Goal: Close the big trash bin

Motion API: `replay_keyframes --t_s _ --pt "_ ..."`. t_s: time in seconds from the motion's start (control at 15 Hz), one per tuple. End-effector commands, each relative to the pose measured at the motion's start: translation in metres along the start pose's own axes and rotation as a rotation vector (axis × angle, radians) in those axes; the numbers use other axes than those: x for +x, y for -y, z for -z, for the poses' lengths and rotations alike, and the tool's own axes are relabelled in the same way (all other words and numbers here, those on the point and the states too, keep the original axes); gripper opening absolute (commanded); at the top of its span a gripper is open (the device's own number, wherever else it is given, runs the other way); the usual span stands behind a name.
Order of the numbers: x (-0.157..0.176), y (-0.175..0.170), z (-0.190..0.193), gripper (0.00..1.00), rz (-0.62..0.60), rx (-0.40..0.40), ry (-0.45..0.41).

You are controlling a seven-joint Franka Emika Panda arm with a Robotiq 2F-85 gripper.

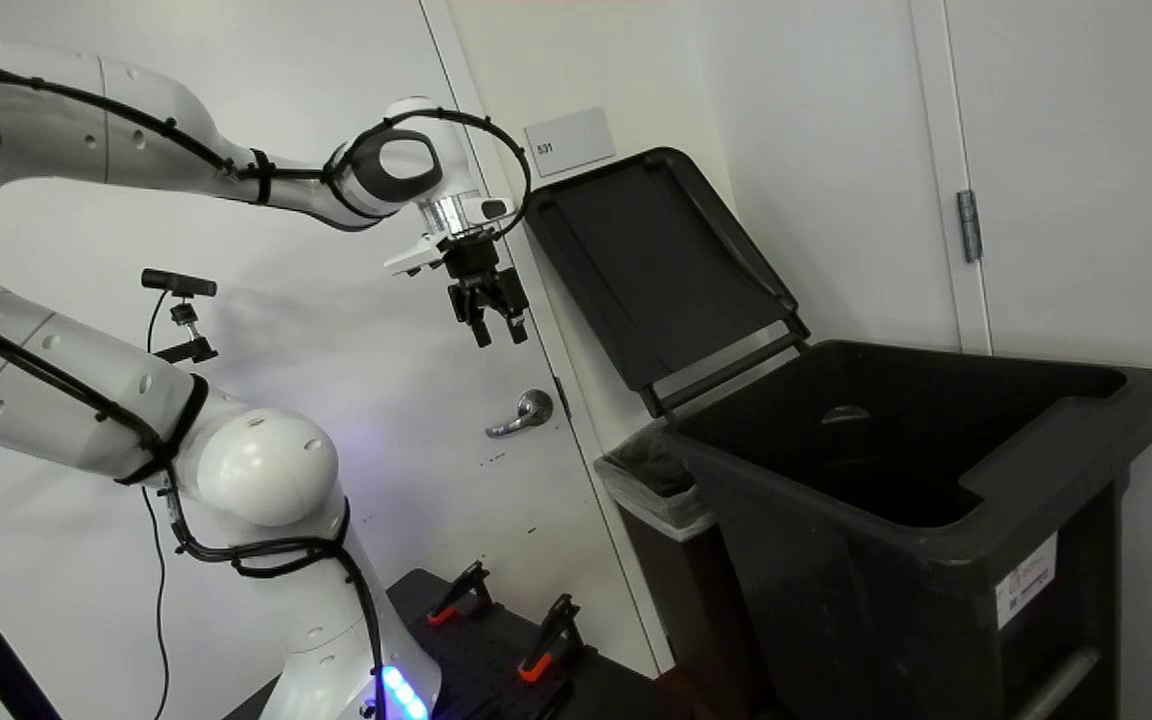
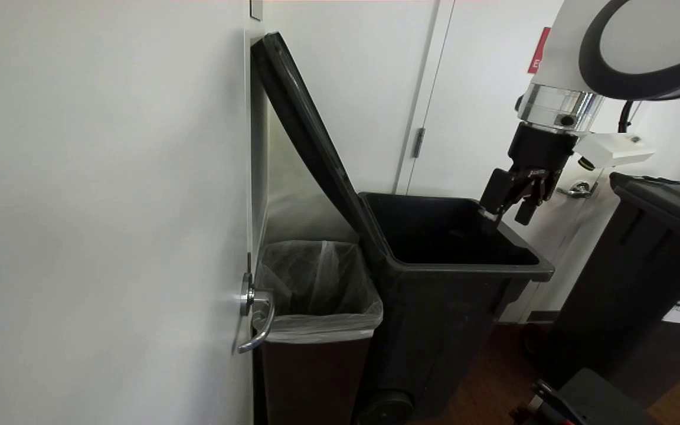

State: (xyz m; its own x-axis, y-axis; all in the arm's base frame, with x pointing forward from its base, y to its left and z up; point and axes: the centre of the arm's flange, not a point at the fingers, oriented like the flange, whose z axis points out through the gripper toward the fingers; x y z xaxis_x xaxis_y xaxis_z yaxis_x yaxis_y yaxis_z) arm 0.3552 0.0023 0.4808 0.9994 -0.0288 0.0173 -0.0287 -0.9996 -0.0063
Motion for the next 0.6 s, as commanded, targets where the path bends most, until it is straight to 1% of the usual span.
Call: replay_keyframes --t_s 0.0,0.2,0.33,0.53 --pt "0.0 0.0 0.0 1.0 0.0 0.0 0.0" --pt "0.019 0.015 0.0 1.0 0.037 -0.021 -0.076" --pt "0.034 0.034 0.001 1.0 0.086 -0.048 -0.157" --pt "0.051 0.073 0.003 1.0 0.198 -0.122 -0.301"
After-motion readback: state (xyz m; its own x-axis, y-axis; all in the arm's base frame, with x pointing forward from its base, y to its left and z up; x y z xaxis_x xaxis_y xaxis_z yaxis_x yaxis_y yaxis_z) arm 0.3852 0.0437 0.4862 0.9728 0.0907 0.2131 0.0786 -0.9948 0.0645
